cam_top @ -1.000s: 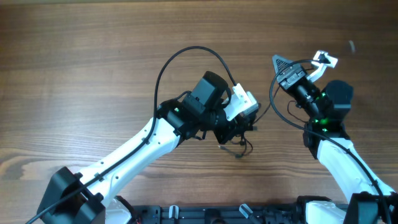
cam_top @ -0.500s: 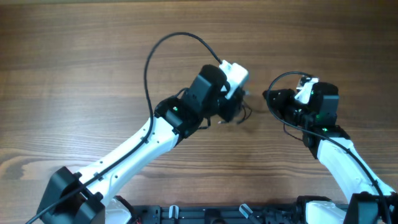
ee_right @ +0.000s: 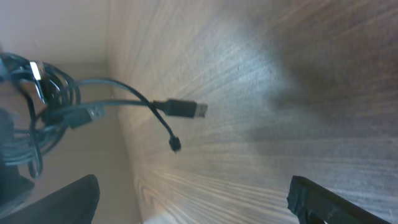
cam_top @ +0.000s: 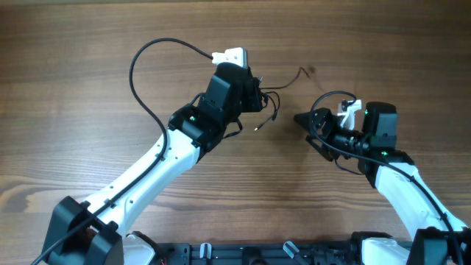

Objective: Untangle cables

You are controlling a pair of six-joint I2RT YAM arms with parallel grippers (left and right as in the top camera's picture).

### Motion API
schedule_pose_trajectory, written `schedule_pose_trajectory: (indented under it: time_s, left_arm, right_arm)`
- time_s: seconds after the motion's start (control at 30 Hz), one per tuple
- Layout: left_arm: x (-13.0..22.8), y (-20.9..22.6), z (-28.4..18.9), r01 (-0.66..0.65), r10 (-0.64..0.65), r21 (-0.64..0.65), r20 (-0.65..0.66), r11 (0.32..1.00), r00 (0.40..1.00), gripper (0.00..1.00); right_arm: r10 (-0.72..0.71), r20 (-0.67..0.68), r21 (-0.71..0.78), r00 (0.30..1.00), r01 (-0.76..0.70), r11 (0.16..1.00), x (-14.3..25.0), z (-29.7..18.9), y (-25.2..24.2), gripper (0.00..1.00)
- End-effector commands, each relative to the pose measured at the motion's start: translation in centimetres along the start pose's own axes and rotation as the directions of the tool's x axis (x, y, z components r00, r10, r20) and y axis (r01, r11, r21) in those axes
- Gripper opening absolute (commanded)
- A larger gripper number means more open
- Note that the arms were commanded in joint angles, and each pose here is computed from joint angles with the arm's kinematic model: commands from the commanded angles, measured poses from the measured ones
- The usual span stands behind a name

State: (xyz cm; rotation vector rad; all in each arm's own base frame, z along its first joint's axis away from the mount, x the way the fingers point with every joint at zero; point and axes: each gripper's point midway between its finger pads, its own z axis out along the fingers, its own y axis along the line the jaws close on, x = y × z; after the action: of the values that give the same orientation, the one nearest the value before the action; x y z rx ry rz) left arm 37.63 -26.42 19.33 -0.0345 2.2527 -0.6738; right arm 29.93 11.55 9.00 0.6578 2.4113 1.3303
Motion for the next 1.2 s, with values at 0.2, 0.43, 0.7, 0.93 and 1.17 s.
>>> schedule_pose_trajectory:
  time_s: [0.2, 0.43, 0.7, 0.93, 1.17]
  left_arm:
    - [-0.7, 0.3, -0.1, 0.246, -0.245, -0.016, 0.034, 0.969, 0.969, 0.04]
    - [-1.3, 1.1, -0.1, 0.450, -0.445, -0.036, 0.092, 0.893, 0.891, 0.04]
    - [-0.8, 0.5, -0.1, 0.434, -0.431, -0.030, 0.079, 0.900, 0.899, 0.04]
    - [0.7, -1.2, -0.3, 0.370, -0.368, -0.033, 0.065, 0.928, 0.928, 0.04]
    - [0.9, -1.1, 0.0, 0.361, -0.356, -0.055, 0.087, 0.931, 0.930, 0.04]
  right_arm:
    - [-0.027, -0.084, -0.064, 0.996, 0.021, 0.998, 2.0, -0.8, 1.4, 1.00]
    - [-0.003, -0.116, -0.116, 0.993, -0.010, 0.993, 2.9, -1.5, 3.1, 1.00]
    - [-0.252, -0.004, -0.249, 0.968, 0.243, 0.937, 2.9, -0.3, 9.0, 0.41]
    - [-0.087, 0.060, -0.232, 0.994, 0.098, 0.968, 1.5, 0.2, 9.9, 0.30]
    - [-0.092, 0.052, -0.238, 0.994, 0.102, 0.966, 1.7, 0.2, 10.0, 0.38]
